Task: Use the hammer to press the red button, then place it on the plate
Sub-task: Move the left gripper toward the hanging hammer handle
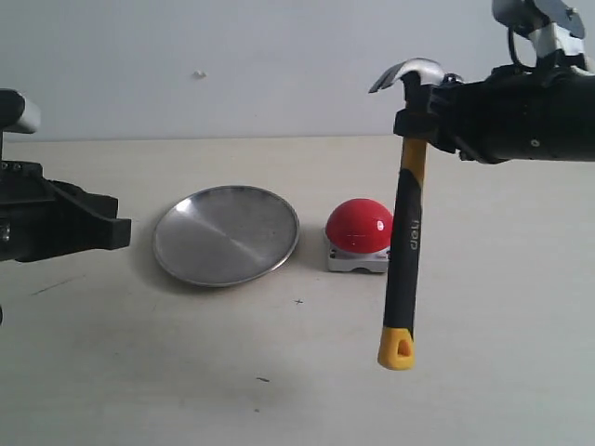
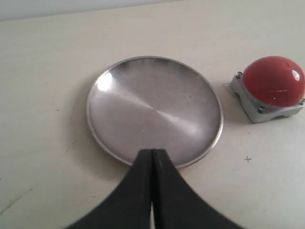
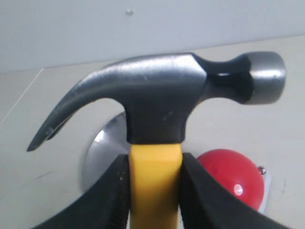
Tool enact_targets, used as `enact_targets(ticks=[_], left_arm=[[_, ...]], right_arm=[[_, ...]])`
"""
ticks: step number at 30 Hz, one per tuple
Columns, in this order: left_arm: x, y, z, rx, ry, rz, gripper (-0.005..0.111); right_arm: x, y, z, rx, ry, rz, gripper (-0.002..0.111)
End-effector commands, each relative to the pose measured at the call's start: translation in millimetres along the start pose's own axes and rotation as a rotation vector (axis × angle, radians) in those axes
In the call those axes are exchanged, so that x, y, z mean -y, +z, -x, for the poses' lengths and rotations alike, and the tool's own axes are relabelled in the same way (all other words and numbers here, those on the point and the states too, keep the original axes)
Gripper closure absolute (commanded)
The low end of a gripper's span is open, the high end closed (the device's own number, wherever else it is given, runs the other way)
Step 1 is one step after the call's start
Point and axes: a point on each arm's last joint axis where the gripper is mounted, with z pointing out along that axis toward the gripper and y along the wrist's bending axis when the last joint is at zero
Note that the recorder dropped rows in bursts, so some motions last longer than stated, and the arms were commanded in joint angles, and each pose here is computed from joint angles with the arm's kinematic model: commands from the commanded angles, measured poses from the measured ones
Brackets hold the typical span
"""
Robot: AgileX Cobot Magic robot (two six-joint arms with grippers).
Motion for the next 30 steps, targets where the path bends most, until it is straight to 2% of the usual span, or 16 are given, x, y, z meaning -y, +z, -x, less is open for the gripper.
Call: enact_targets(ticks=[1,3,6,7,9,12,13,17,19,25,30], left_arm=[[10.3,-3,10,0.085,0.030,-0.094,0.107],[15.4,-4,12,0.108,0.073,-0.139,0.107],[21.1,-3,11,0.113,0.070,-0.197,0.107],[26.1,0,9,0.101,0.076,-0.255,0.107],[31.5,5,5,0.084,0.102,-0.320,0.107],[37.0,20,-4,0.044,0.083,-0.399,0.104],[38.1,23,-7,0.035,0.077,-0.415,0.101],[44.9,39,-19,-0.010,0.012,-0.517,0.059],[46.4,43,-22,-0.017,-0.014,-0.541,0.046],[49.2,48,-18,-0.003,-0.022,-0.576,0.045],[50.5,47,-19,-0.005,-0.011,-0.593,0.045]], right_arm=[[-27,20,5,-0.012,0.040,0.091,0.108],[-32,28,5,-0.026,0.060,0.108,0.108],[-39,40,6,-0.042,0.086,0.123,0.108],[-40,46,8,-0.043,0.100,0.115,0.108],[-39,49,10,-0.038,0.115,0.104,0.108],[-40,49,12,-0.032,0.130,0.105,0.108],[-40,49,12,-0.033,0.137,0.107,0.108],[-39,50,12,-0.025,0.145,0.077,0.108],[-40,51,13,-0.018,0.140,0.060,0.108],[-55,64,10,-0.033,0.123,0.075,0.108],[-56,72,8,-0.042,0.129,0.066,0.108]])
